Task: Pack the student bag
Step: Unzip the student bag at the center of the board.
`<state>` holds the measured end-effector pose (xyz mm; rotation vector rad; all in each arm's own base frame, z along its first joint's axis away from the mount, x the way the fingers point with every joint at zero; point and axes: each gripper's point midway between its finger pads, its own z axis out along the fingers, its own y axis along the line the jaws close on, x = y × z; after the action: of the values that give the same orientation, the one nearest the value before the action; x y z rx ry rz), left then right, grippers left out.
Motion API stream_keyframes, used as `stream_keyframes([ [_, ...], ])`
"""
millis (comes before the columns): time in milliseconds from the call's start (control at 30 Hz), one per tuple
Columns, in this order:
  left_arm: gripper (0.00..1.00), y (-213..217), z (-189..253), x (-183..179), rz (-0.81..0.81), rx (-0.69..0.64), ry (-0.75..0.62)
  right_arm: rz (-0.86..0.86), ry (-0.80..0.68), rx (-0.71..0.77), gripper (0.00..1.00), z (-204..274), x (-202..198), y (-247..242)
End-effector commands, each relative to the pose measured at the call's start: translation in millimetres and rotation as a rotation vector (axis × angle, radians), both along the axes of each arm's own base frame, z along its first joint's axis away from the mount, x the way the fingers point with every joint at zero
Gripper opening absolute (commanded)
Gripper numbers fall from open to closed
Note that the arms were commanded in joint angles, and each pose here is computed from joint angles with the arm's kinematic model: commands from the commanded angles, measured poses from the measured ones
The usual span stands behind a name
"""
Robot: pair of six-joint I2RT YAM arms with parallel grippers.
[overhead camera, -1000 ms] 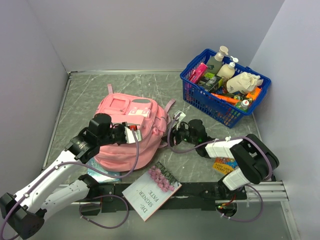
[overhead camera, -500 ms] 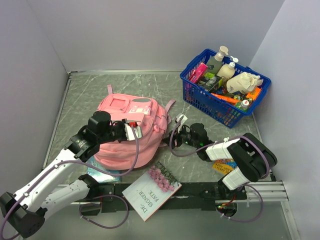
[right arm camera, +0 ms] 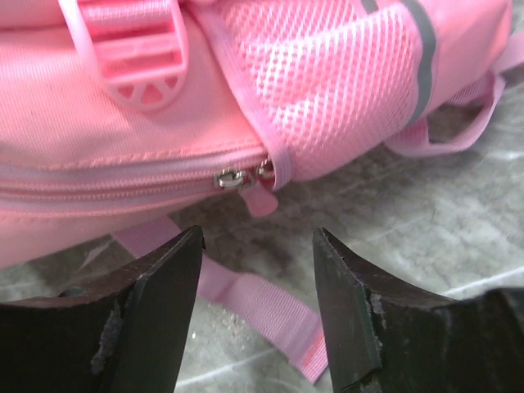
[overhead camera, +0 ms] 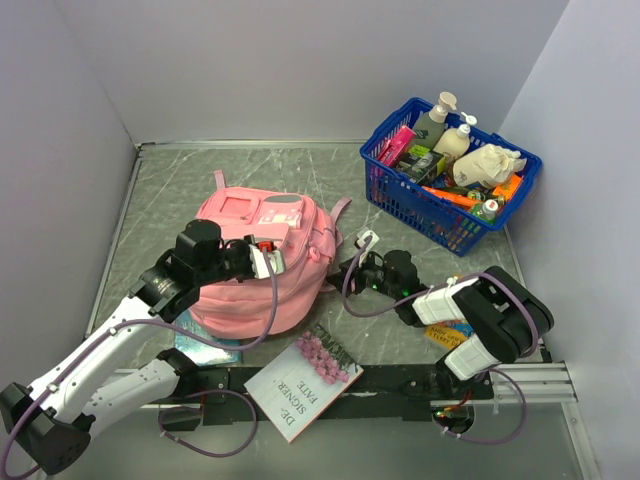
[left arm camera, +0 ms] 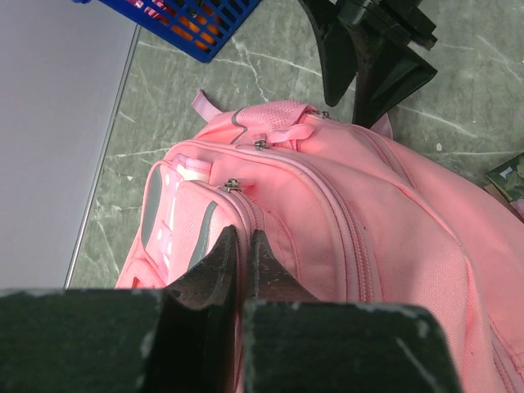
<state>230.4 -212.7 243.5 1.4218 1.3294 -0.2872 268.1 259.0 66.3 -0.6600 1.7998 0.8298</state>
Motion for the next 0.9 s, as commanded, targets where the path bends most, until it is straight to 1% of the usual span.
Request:
stream_keyframes([
  [0,0.01,-12,98,5,-0.042,-0.182,-0.248,-0.004,-0.091,0.075,0.61,28,20,15],
  [267,0.01,-13,102,5,-0.045,-0.193,-0.24,0.002,-0.066,0.094,0.54,23,25,23],
  [300,0.01,-12,102,5,-0.044,-0.193,-0.24,0.003,-0.064,0.097,0.52,23,25,24],
  [333,0.01,-13,101,5,-0.048,-0.193,-0.238,0.006,-0.066,0.098,0.46,24,26,24],
  [400,0.01,-13,99,5,-0.045,-0.188,-0.234,0.009,-0.054,0.093,0.37,23,26,25],
  [433,0.01,-13,98,6,-0.043,-0.188,-0.232,0.01,-0.054,0.094,0.3,24,25,25],
  [500,0.01,-12,93,7,-0.04,-0.179,-0.226,0.013,-0.056,0.097,0.25,24,23,24],
  [533,0.01,-12,89,7,-0.04,-0.174,-0.223,0.013,-0.056,0.095,0.2,25,22,23],
  [600,0.01,-12,85,8,-0.035,-0.167,-0.218,0.017,-0.054,0.09,0.14,26,20,22],
  [633,0.01,-12,83,9,-0.034,-0.163,-0.22,0.02,-0.041,0.078,0.09,23,18,21],
  [700,0.01,-11,79,12,-0.025,-0.156,-0.221,0.018,-0.039,0.074,0.02,23,14,18],
  [733,0.01,-10,77,13,-0.02,-0.151,-0.224,0.012,-0.025,0.066,0.0,20,13,16],
  [867,0.01,-8,63,24,0.033,-0.128,-0.203,-0.007,0.0,0.035,0.0,19,7,8],
])
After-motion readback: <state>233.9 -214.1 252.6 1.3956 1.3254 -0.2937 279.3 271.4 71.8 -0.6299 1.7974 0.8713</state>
